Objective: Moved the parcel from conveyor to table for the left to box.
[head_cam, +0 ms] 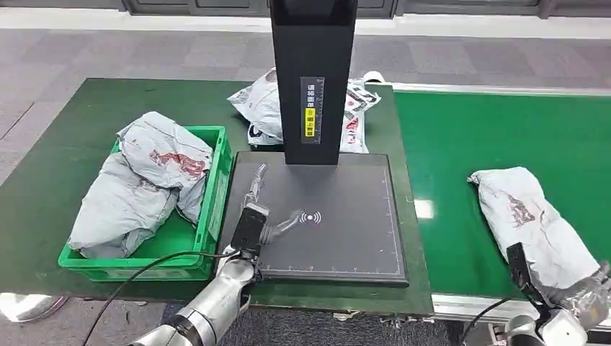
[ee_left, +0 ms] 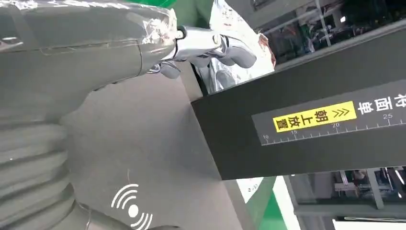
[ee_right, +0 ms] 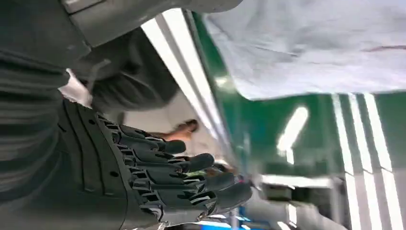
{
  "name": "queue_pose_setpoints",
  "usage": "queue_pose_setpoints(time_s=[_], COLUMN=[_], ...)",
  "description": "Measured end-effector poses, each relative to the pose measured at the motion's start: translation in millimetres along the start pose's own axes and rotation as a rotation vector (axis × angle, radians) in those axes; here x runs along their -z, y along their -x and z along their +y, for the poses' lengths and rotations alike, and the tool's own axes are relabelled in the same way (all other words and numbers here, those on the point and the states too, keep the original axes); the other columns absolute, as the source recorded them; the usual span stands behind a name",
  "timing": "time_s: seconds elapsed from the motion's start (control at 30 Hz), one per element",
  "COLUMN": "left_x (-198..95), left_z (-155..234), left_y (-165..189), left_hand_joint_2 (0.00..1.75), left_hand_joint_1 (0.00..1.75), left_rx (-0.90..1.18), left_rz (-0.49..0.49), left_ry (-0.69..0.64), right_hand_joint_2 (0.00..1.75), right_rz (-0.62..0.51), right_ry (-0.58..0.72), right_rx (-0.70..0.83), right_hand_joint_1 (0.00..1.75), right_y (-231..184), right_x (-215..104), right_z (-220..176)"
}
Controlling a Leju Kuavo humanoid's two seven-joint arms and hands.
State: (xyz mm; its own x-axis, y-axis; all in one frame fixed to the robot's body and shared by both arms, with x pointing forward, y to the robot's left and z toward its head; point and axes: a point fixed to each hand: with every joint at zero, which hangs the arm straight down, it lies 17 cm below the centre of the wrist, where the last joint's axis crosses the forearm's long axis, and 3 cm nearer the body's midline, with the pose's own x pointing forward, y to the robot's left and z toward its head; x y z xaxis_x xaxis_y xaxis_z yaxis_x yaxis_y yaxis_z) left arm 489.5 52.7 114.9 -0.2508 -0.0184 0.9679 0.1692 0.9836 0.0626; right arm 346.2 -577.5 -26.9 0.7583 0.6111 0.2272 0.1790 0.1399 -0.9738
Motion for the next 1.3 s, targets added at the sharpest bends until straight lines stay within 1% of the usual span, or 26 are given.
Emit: queue_pose_setpoints(time_s=[0.13, 0.33, 0.47, 0.5, 0.53, 0.67, 0.83, 1.0, 1.13, 1.23, 1.3], left_x=[-1, -1, -1, -1, -1, -1, 0, -1, -3, -5, -5], left_z=[0, 0, -1, -1, -1, 0, 6, 11, 15, 19, 20], left_y=[-1, -1, -1, -1, -1, -1, 0, -2, -1, 1, 1], left_hand_joint_2=[1.75, 1.75, 1.75, 1.75, 1.75, 1.75, 1.75, 1.75, 1.75, 1.75, 1.75], left_hand_joint_1=[0.0, 0.0, 0.0, 0.0, 0.0, 0.0, 0.0, 0.0, 0.0, 0.0, 0.0], left_rx=[-0.004, -0.007, -0.006, -0.006, -0.006, -0.007, -0.01, -0.01, -0.011, -0.021, -0.025], left_rz=[-0.004, -0.006, -0.007, -0.007, -0.007, -0.006, -0.005, -0.01, -0.011, -0.007, -0.007], left_ry=[0.0, 0.016, 0.018, 0.019, 0.019, 0.016, 0.001, -0.015, -0.025, -0.036, -0.039], right_hand_joint_2=[1.75, 1.75, 1.75, 1.75, 1.75, 1.75, 1.75, 1.75, 1.75, 1.75, 1.75], right_rz=[0.048, 0.105, 0.098, 0.097, 0.097, 0.067, 0.019, -0.07, -0.178, -0.299, -0.318], right_ry=[-0.085, -0.317, -0.358, -0.361, -0.367, -0.46, -0.475, -0.415, -0.336, -0.253, -0.245], right_rx=[-0.016, -0.037, -0.051, -0.051, -0.05, -0.014, -0.001, 0.064, 0.167, 0.29, 0.308], right_hand_joint_1=[0.0, 0.0, 0.0, 0.4, 1.75, 1.75, 1.75, 1.75, 1.75, 1.75, 1.75], right_y=[12, 19, 14, 13, 12, 1, -11, -38, -75, -115, -127], right_x=[-1, -21, -20, -21, -21, -29, -29, -23, -22, -26, -28], right_z=[22, 71, 76, 77, 77, 93, 94, 84, 70, 51, 47])
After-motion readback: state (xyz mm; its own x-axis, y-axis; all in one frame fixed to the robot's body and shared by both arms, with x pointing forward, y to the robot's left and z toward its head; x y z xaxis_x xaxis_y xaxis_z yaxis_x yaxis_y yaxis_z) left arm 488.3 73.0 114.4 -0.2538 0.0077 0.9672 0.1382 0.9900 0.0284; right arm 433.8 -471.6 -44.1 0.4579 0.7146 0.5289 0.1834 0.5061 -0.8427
